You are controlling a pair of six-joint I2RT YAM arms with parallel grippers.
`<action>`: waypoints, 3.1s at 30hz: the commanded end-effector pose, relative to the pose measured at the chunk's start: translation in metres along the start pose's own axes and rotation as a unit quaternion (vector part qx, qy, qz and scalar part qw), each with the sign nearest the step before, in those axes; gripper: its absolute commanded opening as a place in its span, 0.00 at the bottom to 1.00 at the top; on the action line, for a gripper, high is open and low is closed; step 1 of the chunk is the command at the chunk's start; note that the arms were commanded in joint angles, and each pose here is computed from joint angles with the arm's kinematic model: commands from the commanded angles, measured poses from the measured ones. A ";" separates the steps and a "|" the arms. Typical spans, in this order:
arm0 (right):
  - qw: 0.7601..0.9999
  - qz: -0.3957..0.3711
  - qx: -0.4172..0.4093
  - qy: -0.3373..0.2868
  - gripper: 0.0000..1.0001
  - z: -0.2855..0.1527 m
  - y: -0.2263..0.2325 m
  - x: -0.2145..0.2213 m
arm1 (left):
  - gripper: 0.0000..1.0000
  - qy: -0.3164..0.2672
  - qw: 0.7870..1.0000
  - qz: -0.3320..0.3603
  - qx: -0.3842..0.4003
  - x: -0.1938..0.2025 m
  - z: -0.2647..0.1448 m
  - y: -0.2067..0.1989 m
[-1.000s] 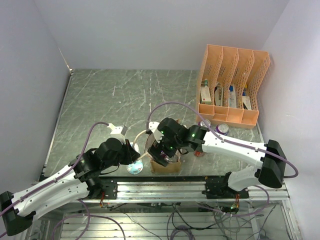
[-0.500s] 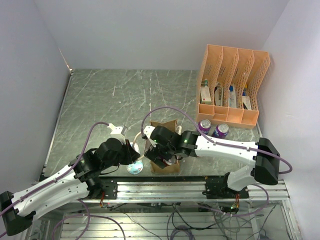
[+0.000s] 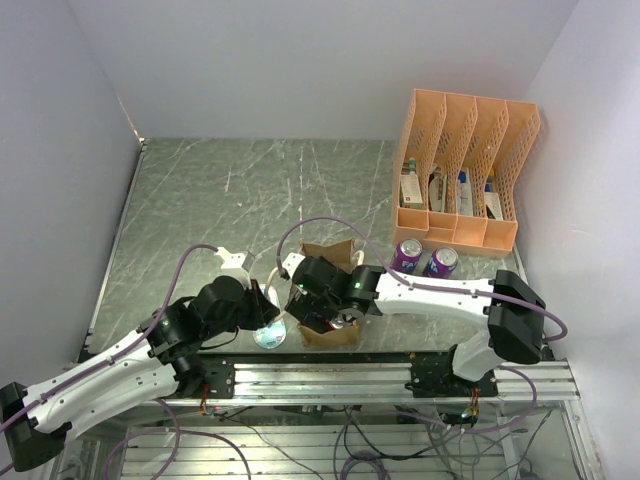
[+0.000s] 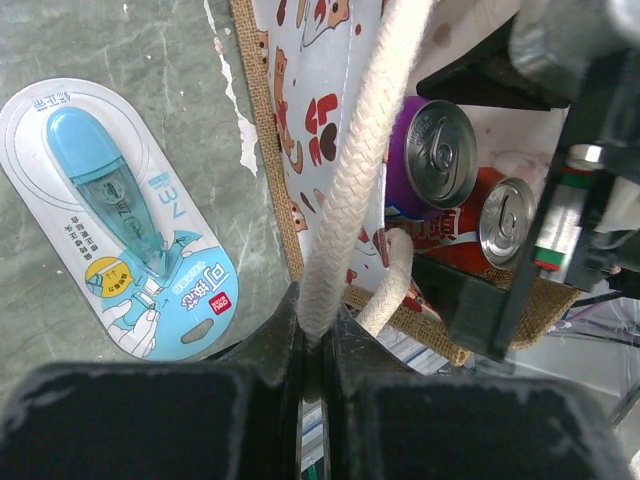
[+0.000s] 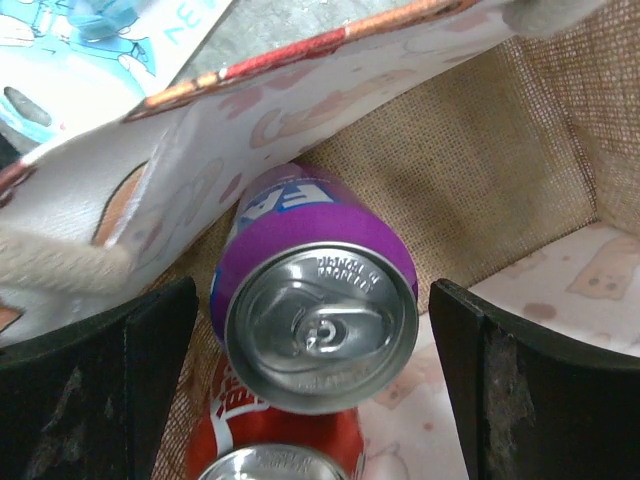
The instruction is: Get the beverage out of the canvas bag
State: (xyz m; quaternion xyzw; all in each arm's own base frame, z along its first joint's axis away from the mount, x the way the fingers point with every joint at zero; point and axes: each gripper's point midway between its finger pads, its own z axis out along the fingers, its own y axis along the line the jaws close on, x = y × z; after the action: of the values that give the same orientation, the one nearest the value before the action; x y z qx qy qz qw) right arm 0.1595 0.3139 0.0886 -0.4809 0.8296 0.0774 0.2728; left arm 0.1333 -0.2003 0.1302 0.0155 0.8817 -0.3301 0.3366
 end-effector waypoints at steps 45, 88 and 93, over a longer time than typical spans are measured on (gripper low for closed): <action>0.922 0.172 0.072 -0.340 0.00 -0.107 -0.049 -0.104 | 0.07 0.020 1.000 0.001 0.014 0.009 0.014 -0.005; 0.529 0.571 0.602 -0.179 0.00 -0.213 -0.236 0.201 | 0.07 0.033 0.999 0.029 0.003 0.008 0.029 -0.008; 0.513 0.601 0.589 -0.171 0.00 -0.209 -0.224 0.217 | 0.07 0.033 0.999 0.026 0.008 0.009 0.028 -0.008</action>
State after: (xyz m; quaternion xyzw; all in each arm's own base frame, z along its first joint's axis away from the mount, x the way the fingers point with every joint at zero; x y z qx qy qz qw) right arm 0.2006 -0.0331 0.1740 0.3501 0.7608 -0.2206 0.5000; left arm 0.1403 -0.2179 0.1017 0.0411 0.8997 -0.3047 0.3097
